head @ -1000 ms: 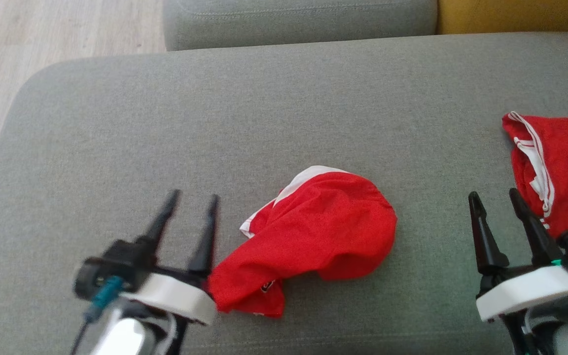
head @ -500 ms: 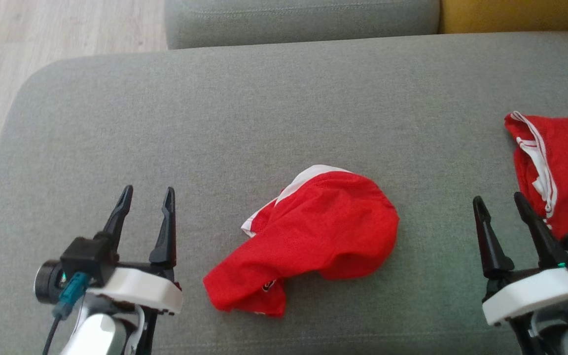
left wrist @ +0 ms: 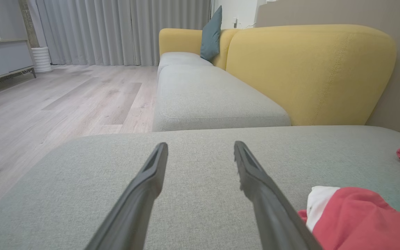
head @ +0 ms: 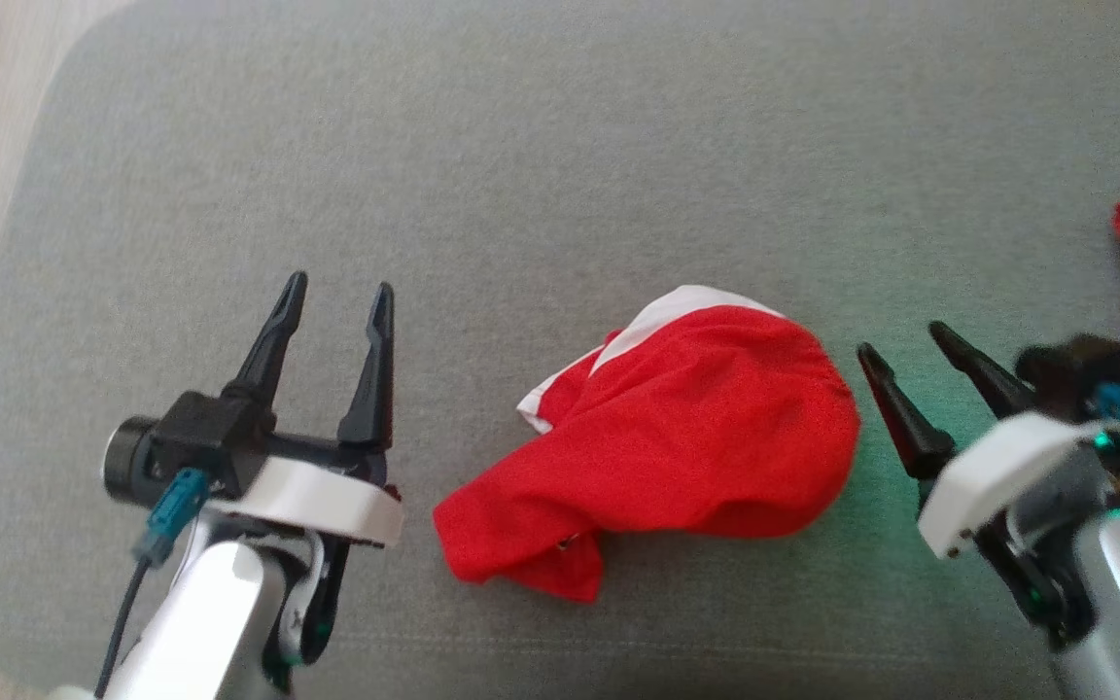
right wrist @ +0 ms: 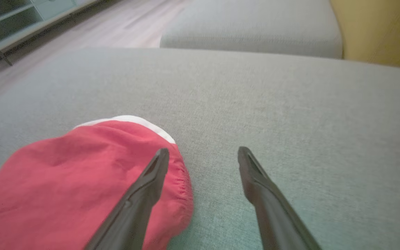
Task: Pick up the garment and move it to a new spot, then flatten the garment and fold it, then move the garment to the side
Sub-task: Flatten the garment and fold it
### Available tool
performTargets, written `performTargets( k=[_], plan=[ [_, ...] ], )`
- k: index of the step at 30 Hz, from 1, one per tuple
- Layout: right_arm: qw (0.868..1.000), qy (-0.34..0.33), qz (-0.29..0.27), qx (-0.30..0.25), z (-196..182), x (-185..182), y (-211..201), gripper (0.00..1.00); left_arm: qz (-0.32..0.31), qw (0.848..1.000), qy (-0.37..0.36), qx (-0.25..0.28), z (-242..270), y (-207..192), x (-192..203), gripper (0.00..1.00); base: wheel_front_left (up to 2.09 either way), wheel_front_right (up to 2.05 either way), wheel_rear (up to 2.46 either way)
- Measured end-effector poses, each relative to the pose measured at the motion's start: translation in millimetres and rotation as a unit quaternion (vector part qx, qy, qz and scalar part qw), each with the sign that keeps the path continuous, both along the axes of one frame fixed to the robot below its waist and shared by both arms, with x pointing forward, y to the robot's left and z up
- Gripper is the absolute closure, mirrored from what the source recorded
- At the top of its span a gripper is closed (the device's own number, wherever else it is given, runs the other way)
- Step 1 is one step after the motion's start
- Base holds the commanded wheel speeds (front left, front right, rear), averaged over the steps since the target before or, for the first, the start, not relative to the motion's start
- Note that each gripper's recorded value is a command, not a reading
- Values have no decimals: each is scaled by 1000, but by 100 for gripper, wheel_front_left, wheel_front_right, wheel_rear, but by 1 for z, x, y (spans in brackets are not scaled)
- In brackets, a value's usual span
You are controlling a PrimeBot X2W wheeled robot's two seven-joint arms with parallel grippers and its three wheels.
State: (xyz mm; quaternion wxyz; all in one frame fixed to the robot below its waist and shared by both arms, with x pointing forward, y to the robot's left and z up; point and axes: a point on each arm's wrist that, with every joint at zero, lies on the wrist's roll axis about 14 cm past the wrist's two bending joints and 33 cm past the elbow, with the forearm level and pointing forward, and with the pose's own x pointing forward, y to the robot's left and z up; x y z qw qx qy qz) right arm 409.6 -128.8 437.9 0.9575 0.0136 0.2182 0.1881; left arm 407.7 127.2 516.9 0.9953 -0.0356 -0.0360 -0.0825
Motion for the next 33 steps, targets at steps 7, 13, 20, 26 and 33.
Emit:
performTargets(
  k=[7, 13, 20, 26, 33],
  plan=[
    [991, 101, 86, -27, -47, 9, 35, 0, 16, 1000, 19, -1, -17, 9, 8, 0, 0, 0, 0],
    [985, 137, 99, -21, -56, 11, 40, 100, 21, 999, 30, -1, -24, 11, 8, 0, 0, 0, 0],
    [996, 25, 85, 8, -7, 44, 41, 100, 22, 1000, 20, -4, -18, 10, 8, 0, 0, 0, 0],
    [990, -115, 63, 41, 65, 77, 47, 100, 13, 1000, 14, -6, -14, 4, 9, 0, 0, 0, 0],
    [969, -242, 22, 49, 118, 80, 28, 100, -4, 1000, 8, -7, -12, -8, 13, 0, 0, 0, 0]
  ],
)
